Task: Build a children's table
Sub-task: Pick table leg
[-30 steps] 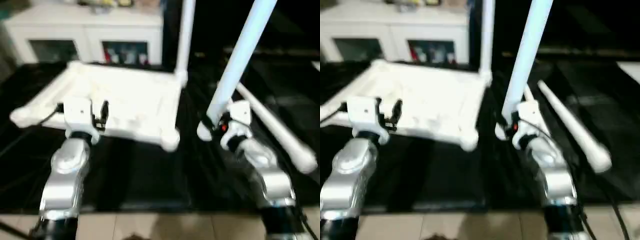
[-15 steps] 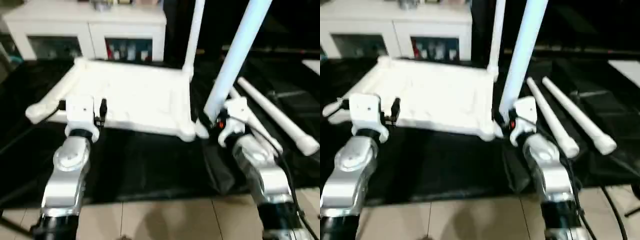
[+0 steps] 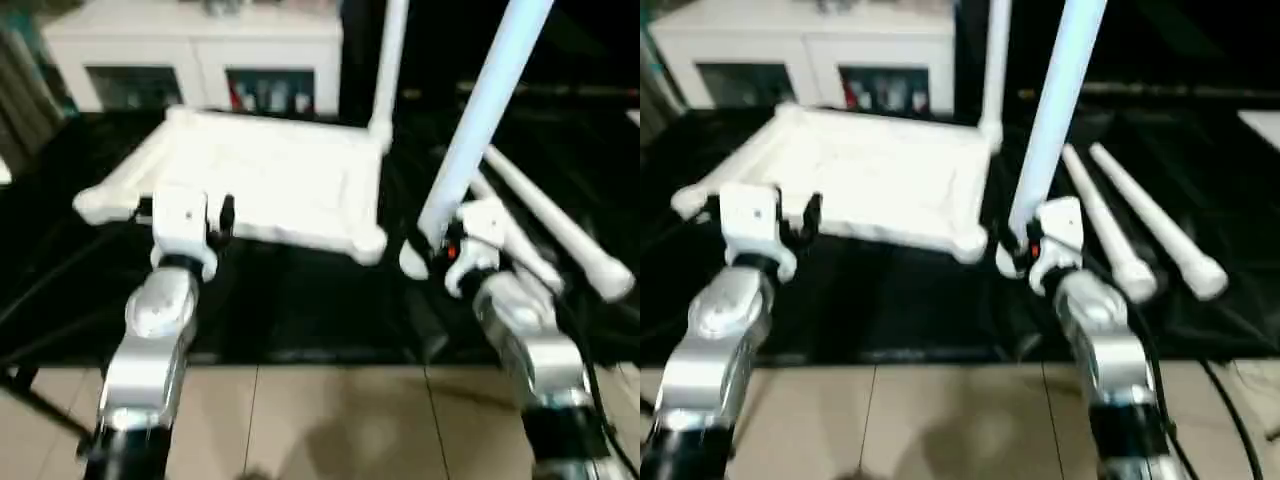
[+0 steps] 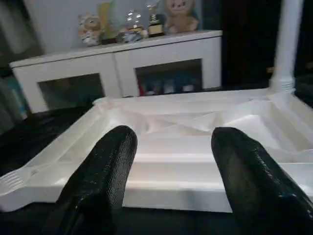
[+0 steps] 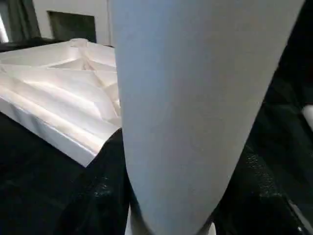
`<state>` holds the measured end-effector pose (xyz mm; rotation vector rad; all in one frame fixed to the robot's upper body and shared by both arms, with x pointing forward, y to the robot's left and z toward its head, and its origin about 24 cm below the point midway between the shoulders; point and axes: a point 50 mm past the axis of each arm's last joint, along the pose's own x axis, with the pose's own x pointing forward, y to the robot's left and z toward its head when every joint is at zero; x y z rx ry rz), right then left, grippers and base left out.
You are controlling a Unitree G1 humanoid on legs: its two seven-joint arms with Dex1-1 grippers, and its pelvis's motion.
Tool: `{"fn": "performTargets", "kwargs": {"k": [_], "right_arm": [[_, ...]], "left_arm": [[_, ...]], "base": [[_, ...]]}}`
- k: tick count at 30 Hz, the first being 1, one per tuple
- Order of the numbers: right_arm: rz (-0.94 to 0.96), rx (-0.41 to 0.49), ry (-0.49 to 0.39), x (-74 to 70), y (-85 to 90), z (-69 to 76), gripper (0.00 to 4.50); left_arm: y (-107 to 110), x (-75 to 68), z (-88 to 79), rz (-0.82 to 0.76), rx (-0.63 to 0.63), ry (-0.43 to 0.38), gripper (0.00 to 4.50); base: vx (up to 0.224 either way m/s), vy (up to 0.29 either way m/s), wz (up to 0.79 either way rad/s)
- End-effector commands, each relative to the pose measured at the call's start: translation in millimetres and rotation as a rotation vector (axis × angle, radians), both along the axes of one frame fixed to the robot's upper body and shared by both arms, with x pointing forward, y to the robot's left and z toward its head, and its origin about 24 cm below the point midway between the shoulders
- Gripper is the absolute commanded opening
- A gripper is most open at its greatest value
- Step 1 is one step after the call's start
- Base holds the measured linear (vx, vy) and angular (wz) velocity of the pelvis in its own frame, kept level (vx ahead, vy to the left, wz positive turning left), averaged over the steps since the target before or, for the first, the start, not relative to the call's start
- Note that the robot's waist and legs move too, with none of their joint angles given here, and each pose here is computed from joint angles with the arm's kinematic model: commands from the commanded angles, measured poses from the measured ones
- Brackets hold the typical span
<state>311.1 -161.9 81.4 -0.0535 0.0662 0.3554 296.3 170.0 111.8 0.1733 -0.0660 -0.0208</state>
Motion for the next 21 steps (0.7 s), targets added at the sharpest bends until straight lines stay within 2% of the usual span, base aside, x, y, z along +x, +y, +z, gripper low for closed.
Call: {"fn": "performTargets", "kwargs": {"k": [1, 4, 7, 13, 19, 21], "right_arm": [[-0.003, 0.001, -0.038, 5.0, 2.7, 8.2, 1.89], [-0.016, 0.017, -0.036, 5.5, 1.3, 8.0, 1.89], [-0.015, 0.019, -0.033, 4.8, 1.1, 6.9, 1.89], [-0.016, 0.021, -0.033, 4.1, 1.1, 6.0, 1.89], [-0.028, 0.034, -0.028, 4.3, 0.8, 4.6, 1.89], [-0.029, 0.04, -0.028, 2.7, 0.4, 4.7, 1.89]], "left_arm": [[0.5, 2.1, 1.3, -0.004, 0.009, 0.0, 2.96], [0.4, 2.3, 0.9, -0.009, 0.011, 0.002, 2.96], [-0.4, 2.7, 0.2, -0.014, 0.012, 0.006, 2.96], [-3.7, 3.4, 0.4, -0.032, 0.017, 0.007, 2.96], [-5.5, 2.5, -2.4, -0.053, 0.016, 0.02, 2.96], [-8.0, 1.2, -7.3, -0.068, -0.027, 0.042, 2.96]], "base": [[0.071, 0.071, 0.59], [0.125, 0.083, 0.48], [0.164, 0.071, 0.03], [0.159, -0.065, 0.07], [0.19, -0.001, -0.09], [0.195, 0.102, -0.44]]}}
